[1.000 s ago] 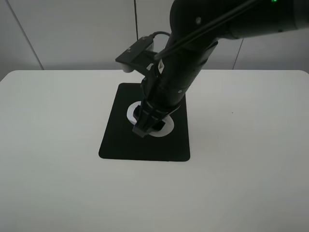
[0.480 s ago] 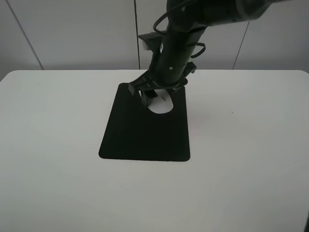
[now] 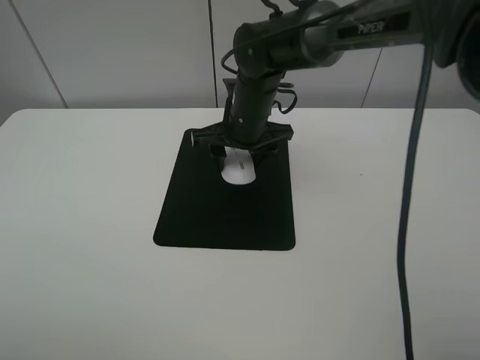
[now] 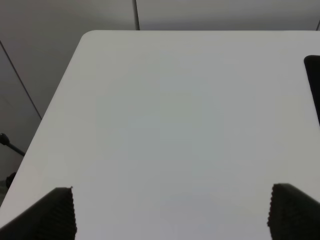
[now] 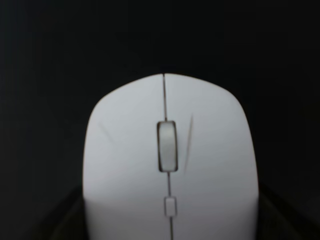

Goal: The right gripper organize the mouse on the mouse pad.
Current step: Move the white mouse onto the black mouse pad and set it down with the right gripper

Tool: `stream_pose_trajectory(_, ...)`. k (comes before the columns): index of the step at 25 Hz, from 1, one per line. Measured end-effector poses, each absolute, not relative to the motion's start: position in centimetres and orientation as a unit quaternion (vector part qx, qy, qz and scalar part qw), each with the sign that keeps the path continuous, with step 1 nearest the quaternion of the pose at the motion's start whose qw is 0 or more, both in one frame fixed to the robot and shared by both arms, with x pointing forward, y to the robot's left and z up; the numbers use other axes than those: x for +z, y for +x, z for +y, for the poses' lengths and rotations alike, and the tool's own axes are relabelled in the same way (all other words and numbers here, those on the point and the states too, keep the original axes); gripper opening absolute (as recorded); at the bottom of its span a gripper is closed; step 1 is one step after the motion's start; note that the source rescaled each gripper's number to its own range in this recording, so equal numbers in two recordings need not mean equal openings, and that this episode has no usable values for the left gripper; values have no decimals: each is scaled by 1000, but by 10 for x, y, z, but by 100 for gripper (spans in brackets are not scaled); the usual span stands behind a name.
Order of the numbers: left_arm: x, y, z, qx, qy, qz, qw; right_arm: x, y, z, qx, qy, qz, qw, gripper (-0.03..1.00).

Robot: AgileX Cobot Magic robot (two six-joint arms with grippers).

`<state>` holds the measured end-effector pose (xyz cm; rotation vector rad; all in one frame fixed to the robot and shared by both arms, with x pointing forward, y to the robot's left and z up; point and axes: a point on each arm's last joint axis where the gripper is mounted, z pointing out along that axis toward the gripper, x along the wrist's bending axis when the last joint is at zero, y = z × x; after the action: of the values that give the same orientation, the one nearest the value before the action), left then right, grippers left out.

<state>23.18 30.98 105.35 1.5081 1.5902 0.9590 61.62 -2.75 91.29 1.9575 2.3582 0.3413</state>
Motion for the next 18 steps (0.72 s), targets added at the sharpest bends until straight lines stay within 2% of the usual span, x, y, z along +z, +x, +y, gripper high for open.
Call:
stream_pose_trajectory(4, 1053, 232, 310, 373, 587, 619, 366, 905, 619, -25, 118, 672, 730, 24, 1)
stream_pose_trajectory(11, 1053, 232, 310, 373, 587, 619, 366, 890, 626, -32, 104, 711, 693, 67, 1)
stream_pose_trajectory(18, 1053, 232, 310, 373, 587, 619, 366, 880, 628, -32, 103, 716, 686, 75, 1)
